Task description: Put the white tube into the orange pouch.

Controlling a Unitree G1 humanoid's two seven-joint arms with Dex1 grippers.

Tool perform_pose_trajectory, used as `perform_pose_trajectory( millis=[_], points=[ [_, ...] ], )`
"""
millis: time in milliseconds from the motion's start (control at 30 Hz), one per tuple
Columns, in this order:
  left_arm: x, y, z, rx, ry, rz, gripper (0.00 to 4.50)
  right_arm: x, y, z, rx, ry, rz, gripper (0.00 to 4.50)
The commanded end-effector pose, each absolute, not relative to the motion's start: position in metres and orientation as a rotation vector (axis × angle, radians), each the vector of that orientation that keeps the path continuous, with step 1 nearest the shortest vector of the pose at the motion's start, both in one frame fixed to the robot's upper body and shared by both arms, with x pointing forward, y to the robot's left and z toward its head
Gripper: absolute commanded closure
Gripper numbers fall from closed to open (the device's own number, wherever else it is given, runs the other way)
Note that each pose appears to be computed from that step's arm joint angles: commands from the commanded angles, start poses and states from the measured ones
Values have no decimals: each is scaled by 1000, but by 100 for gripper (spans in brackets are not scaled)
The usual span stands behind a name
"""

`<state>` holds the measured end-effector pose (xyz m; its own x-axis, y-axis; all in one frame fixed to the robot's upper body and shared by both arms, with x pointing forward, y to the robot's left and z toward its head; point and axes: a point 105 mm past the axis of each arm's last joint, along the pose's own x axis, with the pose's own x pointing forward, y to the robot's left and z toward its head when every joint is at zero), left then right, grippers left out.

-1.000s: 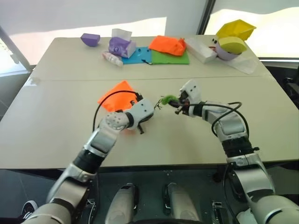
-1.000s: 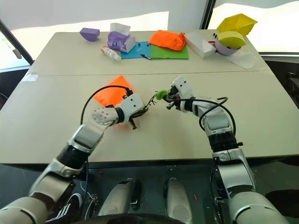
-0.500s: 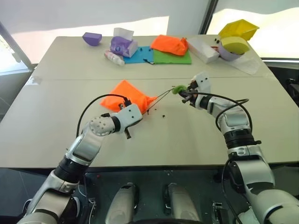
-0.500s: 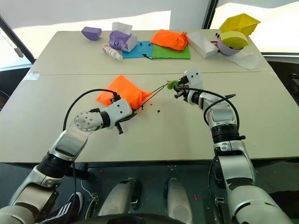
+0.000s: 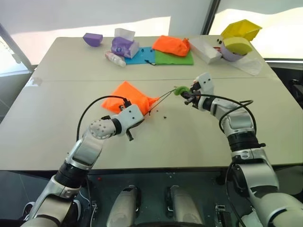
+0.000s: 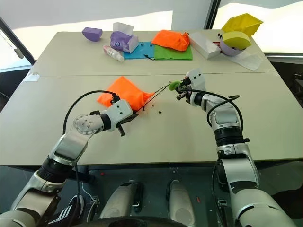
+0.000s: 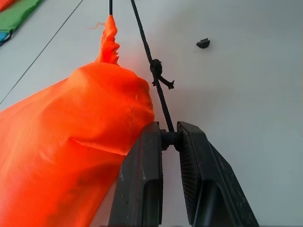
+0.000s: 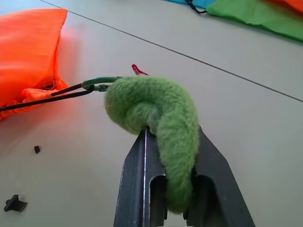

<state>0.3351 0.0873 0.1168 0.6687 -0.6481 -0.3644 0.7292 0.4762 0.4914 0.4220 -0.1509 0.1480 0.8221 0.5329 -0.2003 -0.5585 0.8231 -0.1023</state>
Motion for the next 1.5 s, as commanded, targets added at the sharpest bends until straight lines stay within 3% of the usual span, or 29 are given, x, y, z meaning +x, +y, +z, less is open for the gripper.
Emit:
perform_pose_trajectory(
  millis=[33, 333, 533, 567, 667, 767, 800, 867, 900, 1000, 1100, 1333, 1500],
  points=[
    [326, 89, 122, 652, 113, -845, 400, 429, -172, 169, -174, 107, 486, 450],
    [325, 120, 118, 649, 137, -757, 400, 445, -214, 172, -219, 108, 298, 450],
    [334, 100, 134, 427, 79, -751, 400, 432, -169, 166, -146, 84, 525, 450],
    [334, 97, 136, 392, 71, -763, 336, 430, -164, 167, -118, 83, 553, 450],
    [334, 90, 156, 328, -24, -769, 209, 416, -153, 162, -114, 111, 655, 330],
    [331, 104, 174, 256, -86, -750, 48, 406, -160, 156, -157, 152, 696, 160],
    [329, 114, 177, 216, -93, -737, 46, 406, -168, 155, -199, 158, 668, 130],
    [326, 129, 183, 152, -109, -709, 46, 409, -183, 155, -244, 161, 612, 24],
    [324, 134, 185, 134, -116, -701, 46, 409, -187, 155, -250, 161, 600, 10],
    [319, 167, 168, 162, -66, -606, 46, 410, -210, 150, -459, 163, 535, 10],
    [316, 193, 161, 120, -54, -496, 46, 416, -227, 159, -411, 133, 459, 10],
    [296, 223, 152, 98, -50, -415, 46, 355, -159, 161, -303, 48, 950, 10],
    [297, 239, 153, 121, -49, -384, 46, 340, -154, 164, -285, 35, 1006, 10]
  ],
)
